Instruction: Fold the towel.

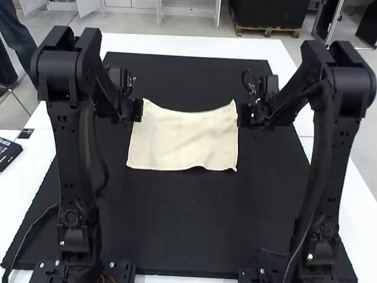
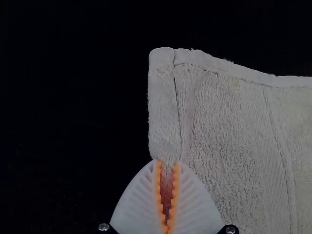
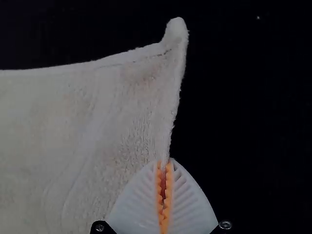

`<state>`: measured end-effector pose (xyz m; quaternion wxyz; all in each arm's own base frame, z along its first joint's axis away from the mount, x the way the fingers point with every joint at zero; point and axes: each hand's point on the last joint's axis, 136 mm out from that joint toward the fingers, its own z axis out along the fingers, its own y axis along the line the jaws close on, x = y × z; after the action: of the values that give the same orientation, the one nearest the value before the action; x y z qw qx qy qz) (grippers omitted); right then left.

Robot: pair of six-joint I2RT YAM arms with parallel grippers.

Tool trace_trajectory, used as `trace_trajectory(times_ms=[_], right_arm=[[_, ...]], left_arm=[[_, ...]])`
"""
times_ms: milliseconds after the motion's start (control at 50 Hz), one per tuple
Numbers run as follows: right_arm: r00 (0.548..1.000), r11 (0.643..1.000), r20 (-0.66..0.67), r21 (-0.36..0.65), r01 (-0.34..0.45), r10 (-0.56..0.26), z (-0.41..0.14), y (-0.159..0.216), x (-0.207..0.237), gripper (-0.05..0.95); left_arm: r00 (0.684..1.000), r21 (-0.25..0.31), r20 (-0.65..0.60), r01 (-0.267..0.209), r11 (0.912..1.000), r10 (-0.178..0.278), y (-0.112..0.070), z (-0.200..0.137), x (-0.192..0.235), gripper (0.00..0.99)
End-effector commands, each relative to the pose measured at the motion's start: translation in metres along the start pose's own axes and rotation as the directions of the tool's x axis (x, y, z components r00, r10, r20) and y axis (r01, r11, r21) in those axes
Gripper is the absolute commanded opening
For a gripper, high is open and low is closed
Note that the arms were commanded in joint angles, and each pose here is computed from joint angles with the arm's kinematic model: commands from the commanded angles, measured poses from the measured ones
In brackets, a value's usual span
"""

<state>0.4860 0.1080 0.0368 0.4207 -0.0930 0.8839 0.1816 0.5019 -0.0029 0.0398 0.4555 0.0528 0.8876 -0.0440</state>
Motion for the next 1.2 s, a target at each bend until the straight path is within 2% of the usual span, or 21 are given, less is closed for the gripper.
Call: trace_trajectory(times_ms=[0,460,500,1180], right_arm=[[0.999,1.0,0.051,-0.007,-0.002,0.002,-0.015,0.0,-0.02,0.01],[1.0,0.998,0.014,-0.058,-0.022,0.022,-0.046,0.019,-0.015,0.01],[1.0,0.998,0.011,-0.059,-0.021,0.022,-0.05,0.02,-0.014,0.01],[0.998,0.993,-0.038,-0.099,-0.061,0.057,-0.105,0.047,0.013,0.01]], left_arm=[[1.0,0.011,0.028,-0.008,0.9999,0.007,0.001,-0.013,-0.01,0.026],[0.999,0.015,0.039,-0.008,0.9999,0.008,0.004,-0.052,-0.012,0.026],[0.999,0.016,0.037,-0.02,0.9997,0.019,0.003,-0.056,-0.011,0.026],[0.999,0.03,0.017,-0.028,0.9992,0.027,-0.011,-0.115,0.014,0.026]])
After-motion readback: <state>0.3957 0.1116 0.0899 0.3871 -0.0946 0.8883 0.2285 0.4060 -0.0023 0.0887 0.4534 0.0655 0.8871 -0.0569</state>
